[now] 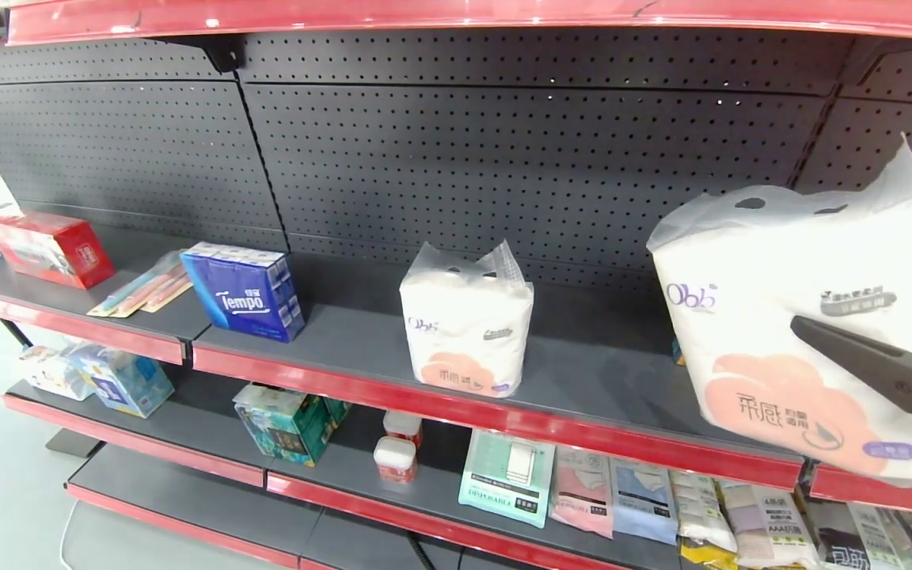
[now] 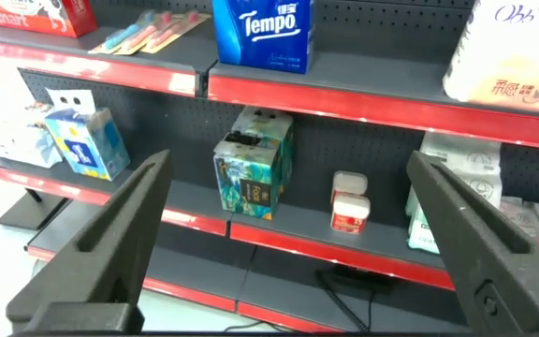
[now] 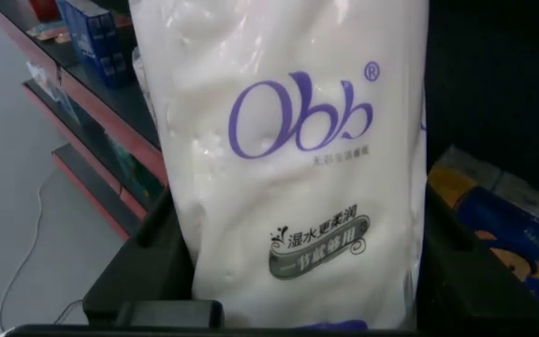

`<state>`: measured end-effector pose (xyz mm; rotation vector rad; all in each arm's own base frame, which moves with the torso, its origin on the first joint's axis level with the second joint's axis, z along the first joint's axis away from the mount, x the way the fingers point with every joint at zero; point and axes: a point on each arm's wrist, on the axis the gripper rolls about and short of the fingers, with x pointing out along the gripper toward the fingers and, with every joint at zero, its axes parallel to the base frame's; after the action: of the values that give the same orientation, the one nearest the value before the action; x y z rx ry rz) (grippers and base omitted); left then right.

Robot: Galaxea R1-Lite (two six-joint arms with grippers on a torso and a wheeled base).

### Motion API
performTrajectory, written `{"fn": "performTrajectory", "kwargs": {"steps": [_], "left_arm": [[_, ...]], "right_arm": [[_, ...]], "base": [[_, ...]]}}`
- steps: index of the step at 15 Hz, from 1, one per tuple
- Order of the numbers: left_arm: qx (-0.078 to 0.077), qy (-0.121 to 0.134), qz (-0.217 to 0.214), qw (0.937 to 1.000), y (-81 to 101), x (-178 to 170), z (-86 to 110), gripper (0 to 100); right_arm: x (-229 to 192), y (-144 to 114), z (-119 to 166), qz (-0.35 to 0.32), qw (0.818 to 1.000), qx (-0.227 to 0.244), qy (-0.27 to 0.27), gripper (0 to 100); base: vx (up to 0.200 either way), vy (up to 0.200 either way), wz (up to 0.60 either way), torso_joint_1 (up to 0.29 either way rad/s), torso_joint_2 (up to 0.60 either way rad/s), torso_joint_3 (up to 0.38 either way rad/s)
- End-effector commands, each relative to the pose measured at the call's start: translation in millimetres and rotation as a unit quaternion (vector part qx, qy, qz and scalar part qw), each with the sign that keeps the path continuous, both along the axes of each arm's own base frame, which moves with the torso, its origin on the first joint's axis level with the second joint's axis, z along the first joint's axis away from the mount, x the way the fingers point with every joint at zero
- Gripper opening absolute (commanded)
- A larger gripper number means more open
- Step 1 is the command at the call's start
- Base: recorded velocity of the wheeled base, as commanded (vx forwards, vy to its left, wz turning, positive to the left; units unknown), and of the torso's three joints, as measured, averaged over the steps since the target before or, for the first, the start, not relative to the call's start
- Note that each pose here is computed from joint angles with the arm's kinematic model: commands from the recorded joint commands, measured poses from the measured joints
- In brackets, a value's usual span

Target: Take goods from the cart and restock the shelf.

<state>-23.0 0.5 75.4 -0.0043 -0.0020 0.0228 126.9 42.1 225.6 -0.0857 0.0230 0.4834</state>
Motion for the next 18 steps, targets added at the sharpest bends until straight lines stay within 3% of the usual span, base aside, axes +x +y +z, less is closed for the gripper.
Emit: {"fn": "performTrajectory", "kwargs": {"steps": [1,9,18], "left_arm": [[-0.001,0.001,0.0,1.0,0.0,0,0.0,100],[0.0,0.001,0.0,1.0,0.0,0,0.0,100],[0.0,0.001,0.0,1.0,0.0,0,0.0,100]], "right_arm": [[30,10,-5,0.004,1.0,0.009,0.016,0],[73,32,-19,0.021,0.999,0.038,0.025,0],[131,45,-57,-0.003,0.998,0.06,0.015,0]], "base": [[0.0,0.0,0.0,0.0,0.0,0.0],[0.0,0.0,0.0,0.0,0.0,0.0],[0.0,0.0,0.0,0.0,0.0,0.0]]}}
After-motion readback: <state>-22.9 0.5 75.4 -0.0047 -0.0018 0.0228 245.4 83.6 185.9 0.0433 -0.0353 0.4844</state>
